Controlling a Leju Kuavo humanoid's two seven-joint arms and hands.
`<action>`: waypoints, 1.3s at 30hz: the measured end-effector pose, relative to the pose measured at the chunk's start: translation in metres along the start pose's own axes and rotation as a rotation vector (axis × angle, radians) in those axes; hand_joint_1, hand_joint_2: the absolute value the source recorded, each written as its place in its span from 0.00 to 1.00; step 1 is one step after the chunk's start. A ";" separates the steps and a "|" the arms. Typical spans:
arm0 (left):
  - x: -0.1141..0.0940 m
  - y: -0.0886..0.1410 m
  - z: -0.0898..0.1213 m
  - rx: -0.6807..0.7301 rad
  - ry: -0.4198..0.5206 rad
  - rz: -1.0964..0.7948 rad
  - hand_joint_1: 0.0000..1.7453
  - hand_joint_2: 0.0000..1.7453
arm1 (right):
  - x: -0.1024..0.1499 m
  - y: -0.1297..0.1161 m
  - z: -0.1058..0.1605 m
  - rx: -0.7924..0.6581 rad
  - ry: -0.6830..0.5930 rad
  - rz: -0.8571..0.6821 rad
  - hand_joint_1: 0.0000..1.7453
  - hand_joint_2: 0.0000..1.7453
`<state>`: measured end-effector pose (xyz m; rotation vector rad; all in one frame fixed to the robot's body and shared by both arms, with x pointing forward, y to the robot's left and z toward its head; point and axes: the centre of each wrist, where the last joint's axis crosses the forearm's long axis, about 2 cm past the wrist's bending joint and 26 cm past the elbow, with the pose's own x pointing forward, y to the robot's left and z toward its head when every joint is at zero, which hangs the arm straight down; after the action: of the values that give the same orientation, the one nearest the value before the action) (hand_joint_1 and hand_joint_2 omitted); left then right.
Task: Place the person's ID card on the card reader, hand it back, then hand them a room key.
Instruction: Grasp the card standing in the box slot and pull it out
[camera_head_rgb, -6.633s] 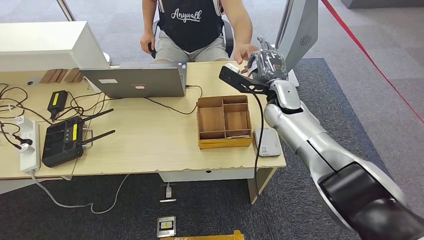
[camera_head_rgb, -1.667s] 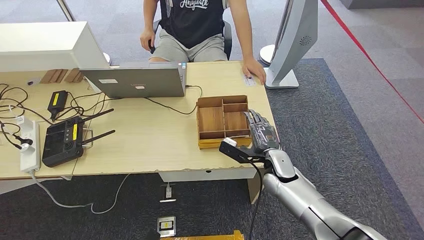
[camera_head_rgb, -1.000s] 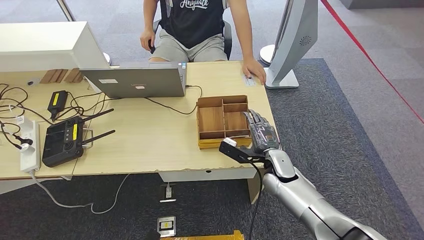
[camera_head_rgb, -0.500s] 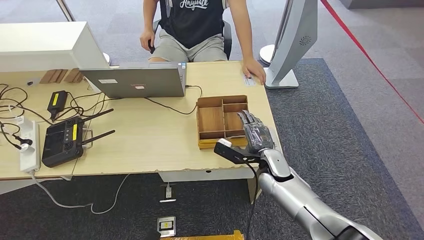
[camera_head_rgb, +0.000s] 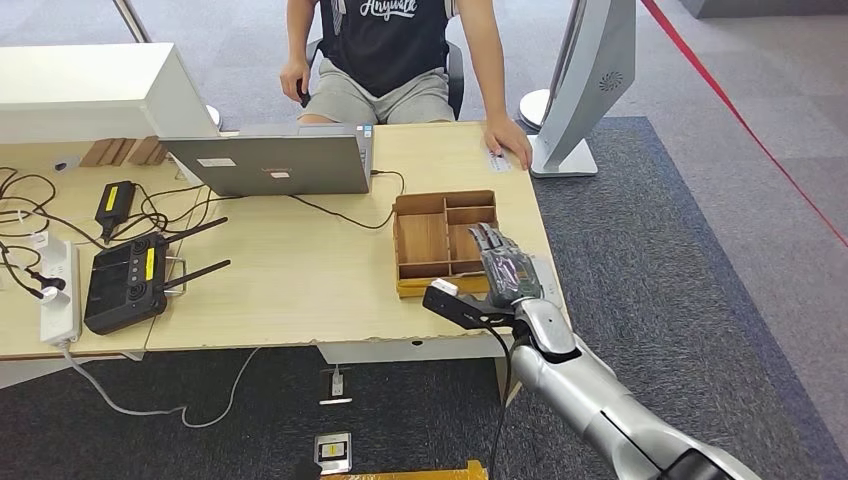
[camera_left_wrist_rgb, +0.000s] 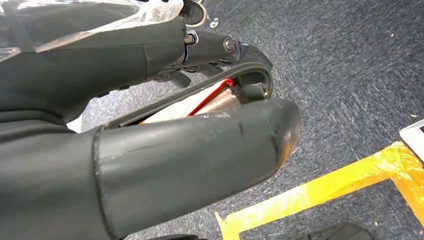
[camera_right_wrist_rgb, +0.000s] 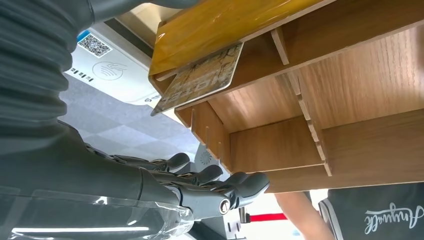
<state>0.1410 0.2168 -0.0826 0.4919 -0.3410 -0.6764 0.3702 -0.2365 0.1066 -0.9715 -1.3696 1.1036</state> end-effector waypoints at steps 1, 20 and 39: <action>0.000 0.000 0.000 0.000 0.000 0.000 0.00 0.00 | 0.000 0.000 0.000 0.001 0.000 0.000 0.00 1.00; 0.000 0.000 0.000 0.003 0.005 -0.006 0.00 0.00 | -0.001 0.002 -0.001 0.011 0.017 0.000 0.24 1.00; 0.001 0.000 0.000 0.007 0.009 -0.015 0.00 0.00 | -0.010 0.002 -0.002 0.029 0.047 -0.037 0.99 1.00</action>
<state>0.1416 0.2168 -0.0824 0.5047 -0.3311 -0.6876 0.3726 -0.2452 0.1024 -0.9419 -1.3250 1.0641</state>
